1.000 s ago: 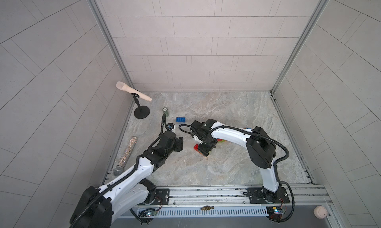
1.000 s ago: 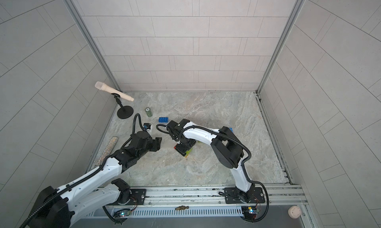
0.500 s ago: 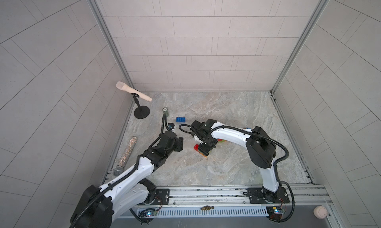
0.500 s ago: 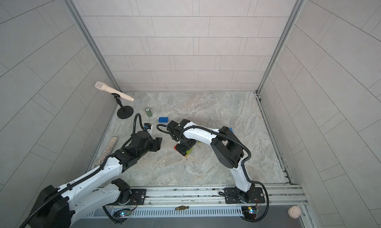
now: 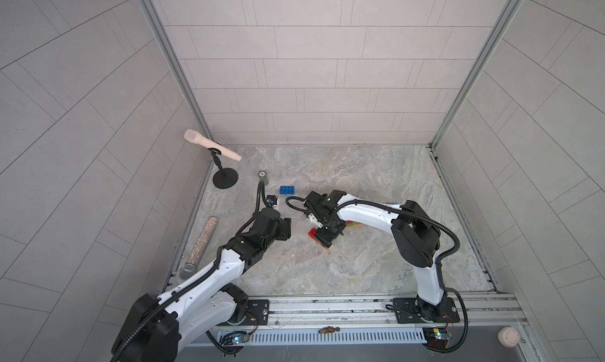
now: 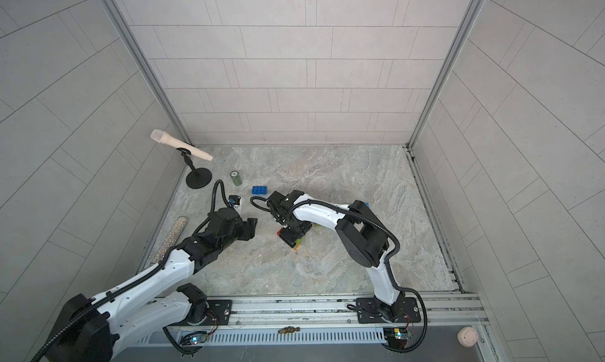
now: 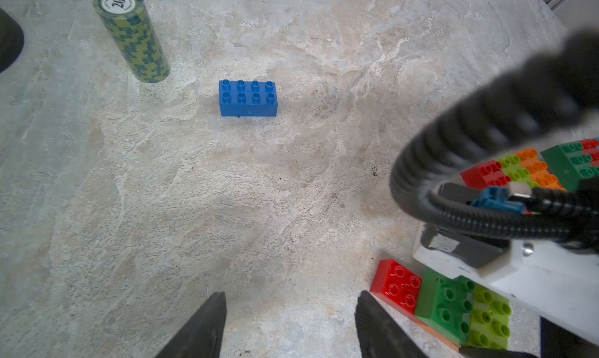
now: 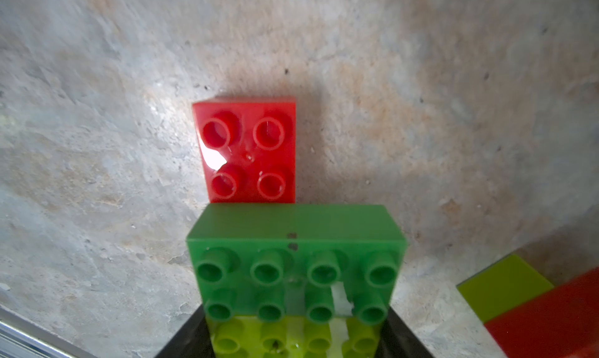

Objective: Assemble a rectangle with lego
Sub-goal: Assemble the lego brick with the lego brick.

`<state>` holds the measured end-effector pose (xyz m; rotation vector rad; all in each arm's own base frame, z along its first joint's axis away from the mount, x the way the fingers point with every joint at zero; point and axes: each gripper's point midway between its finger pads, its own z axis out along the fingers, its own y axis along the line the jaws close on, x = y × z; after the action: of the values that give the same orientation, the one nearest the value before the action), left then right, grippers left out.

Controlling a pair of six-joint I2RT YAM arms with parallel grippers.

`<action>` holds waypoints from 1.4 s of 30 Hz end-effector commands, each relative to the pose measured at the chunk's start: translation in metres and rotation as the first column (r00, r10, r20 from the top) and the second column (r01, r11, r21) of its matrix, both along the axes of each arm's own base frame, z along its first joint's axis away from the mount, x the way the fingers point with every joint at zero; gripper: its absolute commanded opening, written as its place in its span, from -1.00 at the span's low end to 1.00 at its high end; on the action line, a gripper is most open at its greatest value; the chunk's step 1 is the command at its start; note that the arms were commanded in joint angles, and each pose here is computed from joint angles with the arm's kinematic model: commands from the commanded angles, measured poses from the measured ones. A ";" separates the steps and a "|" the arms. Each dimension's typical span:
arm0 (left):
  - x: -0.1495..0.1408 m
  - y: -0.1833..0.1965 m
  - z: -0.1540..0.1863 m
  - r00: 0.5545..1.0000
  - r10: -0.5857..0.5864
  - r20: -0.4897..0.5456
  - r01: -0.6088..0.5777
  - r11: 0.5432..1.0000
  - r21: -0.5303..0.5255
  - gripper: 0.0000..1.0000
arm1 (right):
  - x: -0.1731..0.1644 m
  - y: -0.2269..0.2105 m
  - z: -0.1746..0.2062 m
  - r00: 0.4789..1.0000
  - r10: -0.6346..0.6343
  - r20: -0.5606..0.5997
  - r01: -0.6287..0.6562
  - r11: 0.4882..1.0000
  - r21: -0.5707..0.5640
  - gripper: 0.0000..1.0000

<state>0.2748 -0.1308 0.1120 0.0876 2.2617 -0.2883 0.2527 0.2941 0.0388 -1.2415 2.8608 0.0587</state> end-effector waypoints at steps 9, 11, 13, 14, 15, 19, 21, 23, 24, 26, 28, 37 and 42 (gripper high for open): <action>0.007 0.000 0.018 0.999 0.004 0.044 -0.004 1.000 -0.001 0.36 | -0.019 -0.063 -0.050 0.998 -0.033 -0.051 0.018 0.962 -0.273 -1.00; 0.008 0.000 0.018 0.999 0.005 0.045 -0.004 1.000 -0.002 0.37 | -0.023 -0.068 -0.061 0.998 -0.032 -0.060 0.013 0.955 -0.295 -1.00; 0.009 -0.001 0.018 0.999 0.003 0.044 -0.003 1.000 -0.002 0.36 | -0.027 -0.072 -0.072 0.997 -0.028 -0.070 0.004 0.948 -0.319 -1.00; 0.009 -0.001 0.019 0.999 0.003 0.044 -0.003 1.000 -0.003 0.36 | -0.029 -0.075 -0.077 0.997 -0.027 -0.075 0.000 0.943 -0.334 -1.00; 0.009 -0.002 0.019 0.999 0.002 0.043 -0.002 1.000 -0.004 0.36 | -0.030 -0.076 -0.081 0.996 -0.026 -0.080 -0.003 0.939 -0.344 -1.00; 0.010 -0.002 0.020 0.999 0.003 0.044 -0.002 1.000 -0.004 0.36 | -0.031 -0.084 -0.096 0.996 -0.028 -0.085 -0.007 0.923 -0.385 -1.00; 0.010 -0.001 0.020 0.999 0.005 0.045 -0.005 1.000 -0.001 0.36 | -0.032 -0.083 -0.103 0.995 -0.034 -0.097 -0.005 0.925 -0.379 -1.00; 0.011 -0.002 0.020 0.999 0.005 0.043 -0.005 1.000 -0.001 0.36 | -0.031 -0.079 -0.103 0.994 -0.030 -0.100 -0.009 0.930 -0.368 -1.00; 0.011 -0.002 0.020 0.999 0.005 0.039 -0.005 1.000 0.001 0.36 | -0.029 -0.077 -0.098 0.995 -0.026 -0.099 -0.011 0.934 -0.358 -1.00; 0.013 -0.002 0.021 0.999 0.012 0.034 -0.012 1.000 0.002 0.37 | -0.027 -0.064 -0.079 0.996 -0.006 -0.093 -0.021 0.957 -0.289 -0.69; 0.015 0.001 0.022 0.999 0.033 0.024 -0.033 0.999 0.012 0.42 | -0.025 -0.052 -0.057 0.996 0.007 -0.092 -0.028 0.974 -0.225 -0.27; 0.029 -0.003 0.029 0.999 0.047 -0.010 -0.047 0.999 -0.017 0.52 | -0.017 -0.027 0.008 0.999 0.005 -0.033 -0.007 0.998 -0.067 0.55; 0.034 -0.005 0.036 0.999 0.038 0.003 -0.038 0.999 -0.016 0.52 | -0.014 -0.023 0.024 1.000 -0.002 -0.002 0.002 0.999 -0.035 0.70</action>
<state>0.3024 -0.1349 0.1346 0.0437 2.2777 -0.2774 0.2418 0.2733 0.0404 -1.2432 2.9014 -0.0031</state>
